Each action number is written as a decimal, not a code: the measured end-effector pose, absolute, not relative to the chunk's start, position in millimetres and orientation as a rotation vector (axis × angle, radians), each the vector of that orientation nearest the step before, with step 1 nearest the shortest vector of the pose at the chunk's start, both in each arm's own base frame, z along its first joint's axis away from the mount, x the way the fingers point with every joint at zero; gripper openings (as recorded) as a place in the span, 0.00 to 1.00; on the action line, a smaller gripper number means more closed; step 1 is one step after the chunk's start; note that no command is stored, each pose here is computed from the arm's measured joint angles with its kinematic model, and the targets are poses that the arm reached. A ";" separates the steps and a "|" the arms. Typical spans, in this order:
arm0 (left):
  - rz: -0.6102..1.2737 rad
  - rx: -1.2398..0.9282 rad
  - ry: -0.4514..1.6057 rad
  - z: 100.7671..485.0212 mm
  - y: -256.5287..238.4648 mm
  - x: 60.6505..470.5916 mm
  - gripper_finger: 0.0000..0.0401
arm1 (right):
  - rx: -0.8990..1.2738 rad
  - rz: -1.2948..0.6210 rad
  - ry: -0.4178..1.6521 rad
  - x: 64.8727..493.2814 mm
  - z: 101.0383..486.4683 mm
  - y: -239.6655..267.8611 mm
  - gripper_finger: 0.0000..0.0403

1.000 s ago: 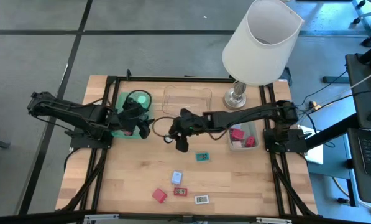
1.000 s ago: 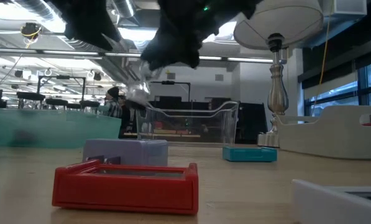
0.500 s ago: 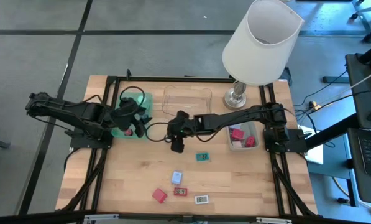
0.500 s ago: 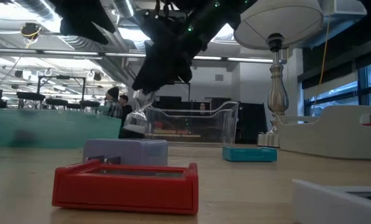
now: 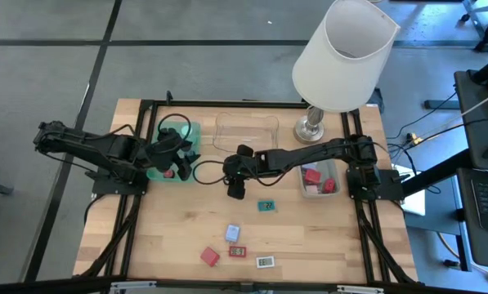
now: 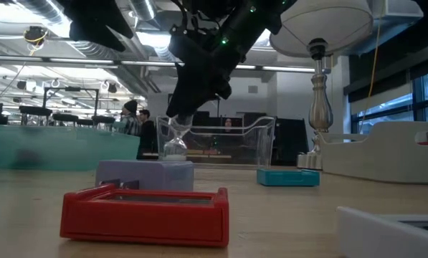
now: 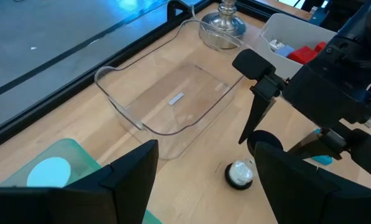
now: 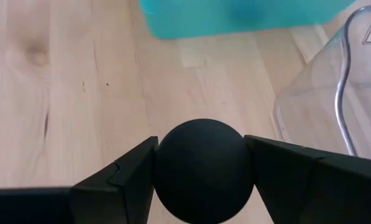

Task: Pick & Place Office items
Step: Put the black and white hourglass into the green bin

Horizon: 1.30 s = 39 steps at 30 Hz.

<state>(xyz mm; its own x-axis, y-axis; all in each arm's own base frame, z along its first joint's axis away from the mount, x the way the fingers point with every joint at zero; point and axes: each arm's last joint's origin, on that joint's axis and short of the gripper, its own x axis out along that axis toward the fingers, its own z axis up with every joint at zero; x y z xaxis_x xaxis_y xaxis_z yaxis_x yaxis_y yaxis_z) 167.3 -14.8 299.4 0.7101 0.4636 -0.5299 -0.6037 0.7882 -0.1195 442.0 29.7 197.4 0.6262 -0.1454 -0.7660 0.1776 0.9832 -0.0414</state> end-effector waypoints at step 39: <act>0.301 -0.114 0.703 257.1 -32.4 224.1 0.66 | -0.115 -0.114 1.026 355.9 296.8 49.3 0.69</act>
<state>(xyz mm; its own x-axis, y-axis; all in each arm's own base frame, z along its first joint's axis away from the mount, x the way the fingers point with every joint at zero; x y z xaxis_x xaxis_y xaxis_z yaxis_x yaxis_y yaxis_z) 224.1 -32.4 257.1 0.7219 0.2338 -0.6513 -0.3101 0.9507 -0.0025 355.9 49.3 296.8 0.5133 -0.1485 -0.8452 0.0403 0.9880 -0.1491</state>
